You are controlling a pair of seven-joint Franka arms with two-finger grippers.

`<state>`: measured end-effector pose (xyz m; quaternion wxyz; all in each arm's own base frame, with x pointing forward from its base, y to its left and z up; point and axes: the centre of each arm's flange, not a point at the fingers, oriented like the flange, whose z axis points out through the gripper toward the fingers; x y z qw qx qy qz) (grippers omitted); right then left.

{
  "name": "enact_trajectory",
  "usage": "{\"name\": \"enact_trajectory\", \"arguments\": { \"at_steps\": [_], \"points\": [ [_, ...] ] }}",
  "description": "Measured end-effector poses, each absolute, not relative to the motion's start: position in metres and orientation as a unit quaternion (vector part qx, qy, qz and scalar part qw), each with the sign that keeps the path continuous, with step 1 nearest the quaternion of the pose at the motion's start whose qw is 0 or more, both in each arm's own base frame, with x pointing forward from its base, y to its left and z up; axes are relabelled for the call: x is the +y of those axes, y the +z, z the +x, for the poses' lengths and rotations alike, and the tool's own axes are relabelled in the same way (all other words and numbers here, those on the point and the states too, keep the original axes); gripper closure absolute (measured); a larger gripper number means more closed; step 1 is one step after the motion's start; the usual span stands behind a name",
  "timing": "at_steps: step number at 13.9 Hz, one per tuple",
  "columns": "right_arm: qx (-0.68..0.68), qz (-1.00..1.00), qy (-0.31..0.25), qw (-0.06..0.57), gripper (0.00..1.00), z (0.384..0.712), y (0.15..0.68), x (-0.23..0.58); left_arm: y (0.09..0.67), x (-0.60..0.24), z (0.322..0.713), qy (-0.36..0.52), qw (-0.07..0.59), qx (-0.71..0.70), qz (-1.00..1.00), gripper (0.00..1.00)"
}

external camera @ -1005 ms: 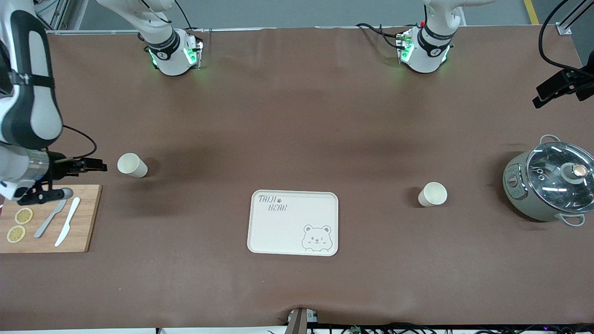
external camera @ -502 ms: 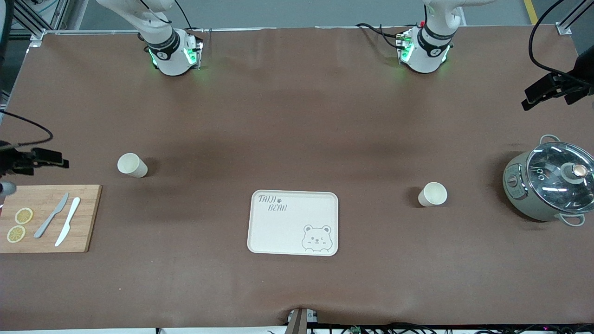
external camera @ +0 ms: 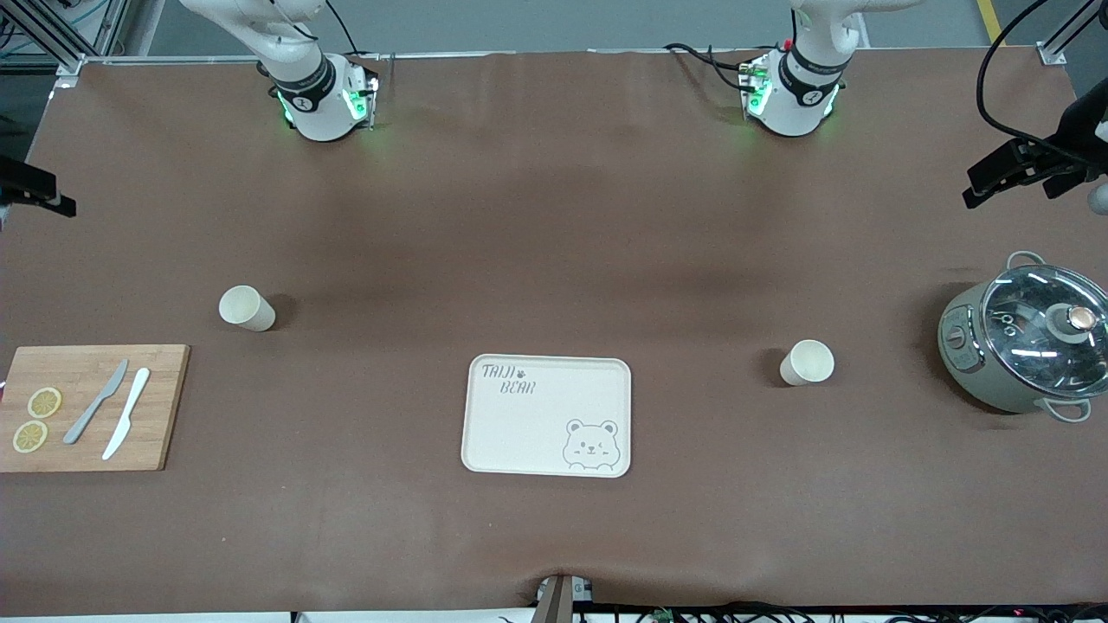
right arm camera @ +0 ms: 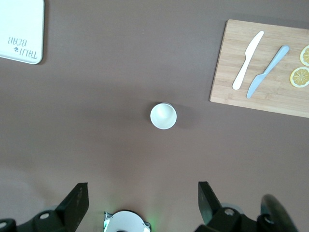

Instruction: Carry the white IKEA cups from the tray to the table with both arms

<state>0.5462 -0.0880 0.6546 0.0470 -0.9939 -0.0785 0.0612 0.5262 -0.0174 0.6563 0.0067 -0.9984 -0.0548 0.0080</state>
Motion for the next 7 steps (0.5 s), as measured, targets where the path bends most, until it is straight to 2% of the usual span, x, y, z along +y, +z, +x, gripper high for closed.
{"name": "enact_trajectory", "arguments": {
  "at_steps": [3, 7],
  "points": [
    [-0.026, -0.997, 0.053, 0.043, 0.00, 0.527, 0.674, -0.082, 0.657, -0.018, 0.526, 0.007, 0.007, -0.063, -0.998, 0.00],
    [-0.033, -0.998, 0.043, 0.040, 0.00, 0.508, 0.690, -0.059, 0.657, -0.020, 0.526, 0.007, 0.007, -0.063, -0.998, 0.00]
  ]
}}
